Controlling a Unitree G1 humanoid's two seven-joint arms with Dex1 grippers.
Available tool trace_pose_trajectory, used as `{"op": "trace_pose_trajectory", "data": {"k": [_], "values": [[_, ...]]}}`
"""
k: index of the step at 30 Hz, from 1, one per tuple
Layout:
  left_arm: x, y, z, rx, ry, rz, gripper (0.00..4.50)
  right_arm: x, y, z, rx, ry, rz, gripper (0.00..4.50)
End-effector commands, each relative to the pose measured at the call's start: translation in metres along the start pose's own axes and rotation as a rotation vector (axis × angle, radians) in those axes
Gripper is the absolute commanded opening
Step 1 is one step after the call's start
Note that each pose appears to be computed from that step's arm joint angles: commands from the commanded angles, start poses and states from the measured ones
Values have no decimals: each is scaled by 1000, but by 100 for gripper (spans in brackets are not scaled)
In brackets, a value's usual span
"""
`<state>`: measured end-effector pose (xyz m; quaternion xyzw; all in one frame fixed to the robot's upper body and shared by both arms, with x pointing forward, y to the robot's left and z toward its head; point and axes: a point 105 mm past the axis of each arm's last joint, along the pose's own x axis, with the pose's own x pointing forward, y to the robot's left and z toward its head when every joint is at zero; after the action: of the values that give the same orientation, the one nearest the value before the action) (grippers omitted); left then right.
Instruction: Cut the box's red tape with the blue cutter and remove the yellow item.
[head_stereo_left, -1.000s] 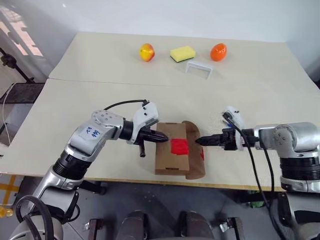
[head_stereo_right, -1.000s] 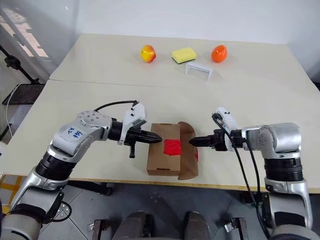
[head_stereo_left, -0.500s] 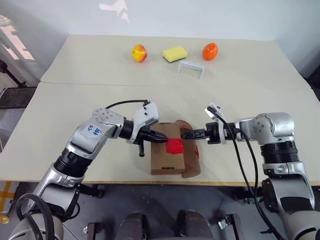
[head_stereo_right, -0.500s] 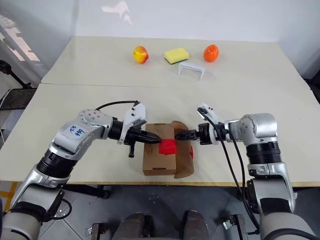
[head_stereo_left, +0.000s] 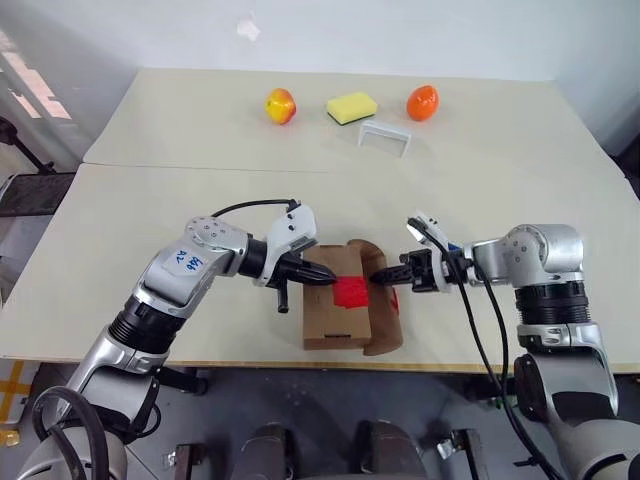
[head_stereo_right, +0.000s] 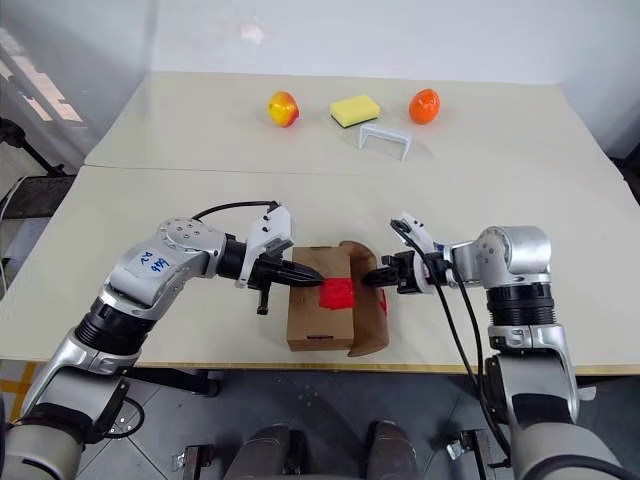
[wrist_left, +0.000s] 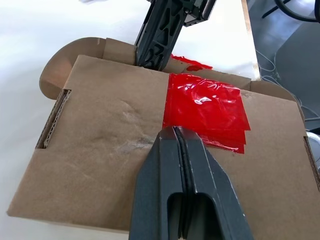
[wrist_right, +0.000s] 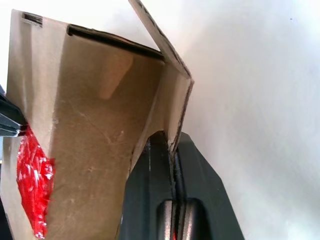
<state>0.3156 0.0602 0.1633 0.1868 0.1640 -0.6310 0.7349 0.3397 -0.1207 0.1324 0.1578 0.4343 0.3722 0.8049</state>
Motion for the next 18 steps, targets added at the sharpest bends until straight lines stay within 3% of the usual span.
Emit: {"op": "trace_pose_trajectory", "data": {"k": [1, 10, 14, 18], "values": [[2, 6, -18, -27, 64, 33, 0, -12, 6, 11, -56, -26, -59, 3], [12, 7, -20, -16, 34, 52, 0, -51, 34, 25, -194, 14, -153, 3], [18, 10, -14, 1, -16, 81, 0, -72, 61, 35, -270, 14, -176, 3], [20, 13, -12, 9, -36, 102, 0, -72, 77, 37, -288, -12, -185, 3]]}}
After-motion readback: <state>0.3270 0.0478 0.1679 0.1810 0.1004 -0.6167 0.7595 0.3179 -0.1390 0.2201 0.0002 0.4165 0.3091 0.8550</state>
